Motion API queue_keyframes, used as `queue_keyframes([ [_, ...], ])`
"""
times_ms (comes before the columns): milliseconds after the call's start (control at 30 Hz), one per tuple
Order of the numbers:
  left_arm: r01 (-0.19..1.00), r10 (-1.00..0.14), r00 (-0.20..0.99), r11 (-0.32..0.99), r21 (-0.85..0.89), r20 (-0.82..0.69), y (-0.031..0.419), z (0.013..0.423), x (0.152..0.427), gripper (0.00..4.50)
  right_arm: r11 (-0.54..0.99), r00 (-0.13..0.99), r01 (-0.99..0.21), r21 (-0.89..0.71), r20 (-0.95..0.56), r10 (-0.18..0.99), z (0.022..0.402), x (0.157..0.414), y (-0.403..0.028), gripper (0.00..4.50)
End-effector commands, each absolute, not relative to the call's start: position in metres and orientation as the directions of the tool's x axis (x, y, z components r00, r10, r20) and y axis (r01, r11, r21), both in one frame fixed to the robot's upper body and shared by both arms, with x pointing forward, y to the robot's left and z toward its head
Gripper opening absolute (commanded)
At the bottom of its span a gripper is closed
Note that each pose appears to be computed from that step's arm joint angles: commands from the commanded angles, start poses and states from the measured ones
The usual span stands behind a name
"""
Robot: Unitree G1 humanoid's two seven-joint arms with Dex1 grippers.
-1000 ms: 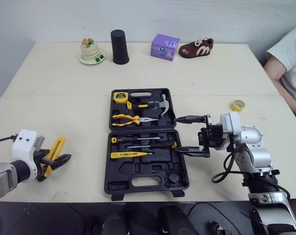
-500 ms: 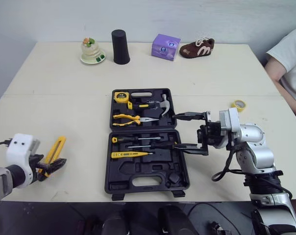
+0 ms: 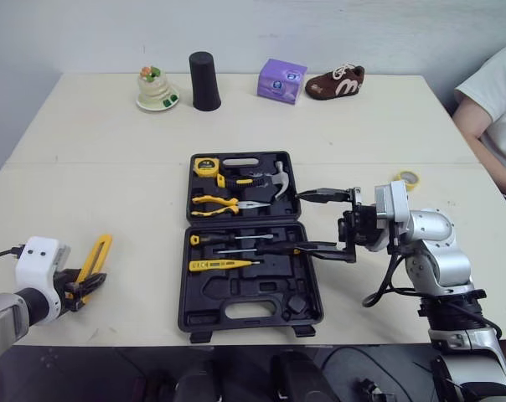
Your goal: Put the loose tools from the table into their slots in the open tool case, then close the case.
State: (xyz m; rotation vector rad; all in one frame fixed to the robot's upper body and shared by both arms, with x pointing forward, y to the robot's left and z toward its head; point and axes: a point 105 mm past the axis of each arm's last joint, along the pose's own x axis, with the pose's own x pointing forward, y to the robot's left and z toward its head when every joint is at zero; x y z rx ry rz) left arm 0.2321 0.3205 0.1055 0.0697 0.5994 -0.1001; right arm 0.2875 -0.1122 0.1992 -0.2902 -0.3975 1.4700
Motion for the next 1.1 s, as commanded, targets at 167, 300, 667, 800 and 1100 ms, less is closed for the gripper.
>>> queue_keyframes([
  [167,0.409,-0.344,0.879,0.9,0.15,-0.331,0.272,0.149,0.255,1.23,0.111,0.084,-0.879,-0.464,0.078,0.993,0.207,0.286,-0.122,4.5],
  [300,0.736,-0.696,0.677,0.628,0.254,-0.24,0.206,0.188,0.244,1.23,0.167,0.146,-0.887,-0.431,0.081,0.986,0.211,0.286,-0.142,4.5],
  [667,0.984,-0.887,0.092,0.012,0.177,-0.453,0.103,0.179,0.233,1.23,0.187,0.245,-0.873,-0.451,-0.074,0.967,0.189,0.278,-0.188,4.5],
  [800,0.986,-0.843,0.042,-0.052,0.159,-0.536,0.088,0.151,0.241,1.23,0.187,0.255,-0.877,-0.443,-0.1,0.962,0.181,0.27,-0.192,4.5],
  [1100,0.991,-0.798,0.03,-0.055,0.123,-0.602,0.077,0.127,0.242,1.23,0.202,0.271,-0.881,-0.427,-0.107,0.957,0.182,0.253,-0.187,4.5],
])
